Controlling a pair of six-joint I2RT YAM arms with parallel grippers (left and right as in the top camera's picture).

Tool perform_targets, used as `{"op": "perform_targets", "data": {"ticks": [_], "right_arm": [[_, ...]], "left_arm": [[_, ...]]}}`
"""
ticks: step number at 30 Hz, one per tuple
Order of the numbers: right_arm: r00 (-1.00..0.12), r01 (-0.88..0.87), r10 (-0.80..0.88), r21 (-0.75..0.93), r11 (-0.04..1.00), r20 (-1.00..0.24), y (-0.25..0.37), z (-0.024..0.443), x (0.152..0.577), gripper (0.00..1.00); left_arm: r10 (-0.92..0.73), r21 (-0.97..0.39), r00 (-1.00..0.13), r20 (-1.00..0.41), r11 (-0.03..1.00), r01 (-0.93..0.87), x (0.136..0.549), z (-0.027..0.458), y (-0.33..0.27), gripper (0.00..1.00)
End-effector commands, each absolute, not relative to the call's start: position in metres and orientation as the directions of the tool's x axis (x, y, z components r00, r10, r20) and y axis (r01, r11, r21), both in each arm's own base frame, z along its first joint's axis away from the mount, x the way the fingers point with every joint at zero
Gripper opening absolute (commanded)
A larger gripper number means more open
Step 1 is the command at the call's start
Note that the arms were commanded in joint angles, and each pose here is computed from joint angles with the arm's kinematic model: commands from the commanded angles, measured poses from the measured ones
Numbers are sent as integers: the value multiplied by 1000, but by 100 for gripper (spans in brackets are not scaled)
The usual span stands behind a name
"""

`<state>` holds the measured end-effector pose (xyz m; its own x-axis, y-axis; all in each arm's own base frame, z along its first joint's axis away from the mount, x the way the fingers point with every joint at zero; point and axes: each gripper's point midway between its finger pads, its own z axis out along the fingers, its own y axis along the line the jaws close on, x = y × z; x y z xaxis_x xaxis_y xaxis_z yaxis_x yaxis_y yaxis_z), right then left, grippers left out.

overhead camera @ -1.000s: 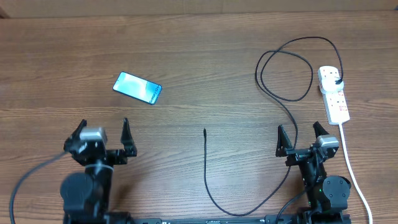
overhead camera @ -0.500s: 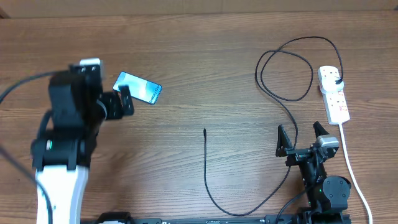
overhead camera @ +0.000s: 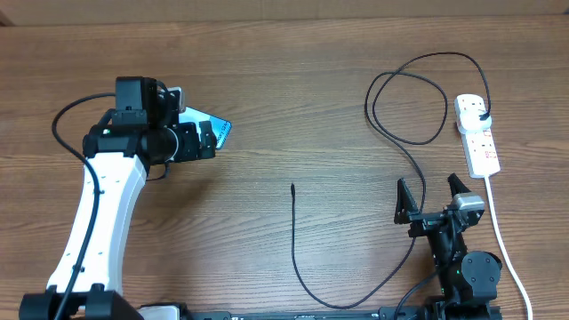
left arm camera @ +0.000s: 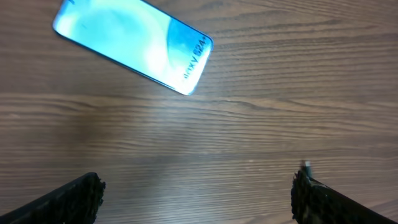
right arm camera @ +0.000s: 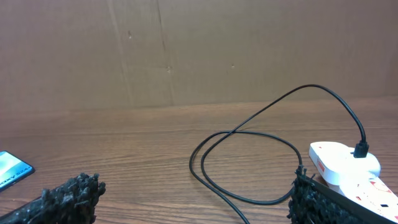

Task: Plug charger to phone and switch on socket
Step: 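Move the left gripper forward over the phone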

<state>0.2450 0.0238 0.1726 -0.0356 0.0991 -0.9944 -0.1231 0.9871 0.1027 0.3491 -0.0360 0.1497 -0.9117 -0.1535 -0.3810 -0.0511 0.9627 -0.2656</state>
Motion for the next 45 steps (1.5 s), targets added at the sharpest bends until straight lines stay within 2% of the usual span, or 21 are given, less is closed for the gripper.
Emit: {"op": "perform_targets", "data": {"ticks": [1,5,9,12,20,32,38,45], "right_arm": [[-33,-120,106,109,987,-994,24,171,245,100],[-33,-120,106,109,987,-994,24,171,245,100],[-33,-120,106,109,987,-994,24,171,245,100],[-33,-120,106,109,987,-994,24,171,245,100],[-33,-120,106,109,987,-994,24,171,245,100],[-33,-120,106,109,987,-994,24,171,245,100],[-33,-120,106,109,987,-994,24,171,245,100],[-33,-120,106,109,987,-994,24,171,245,100]], "left_arm": [[-335,-333,-880,-337,916,-222,355,154,-36,100],[-466,-341,-820,-332,870,-357,362,164,-26,100],[-633,-328,-688,-354,773,-543,371,184,-4,100],[-686,-322,-628,-366,727,-606,380,201,5,100],[-676,-257,-620,-397,731,-632,393,213,17,100],[-691,-287,-614,-381,720,-632,395,213,13,100],[-805,-278,-479,-351,578,-767,385,208,24,100],[-838,-238,-460,-294,531,-813,392,180,22,100]]}}
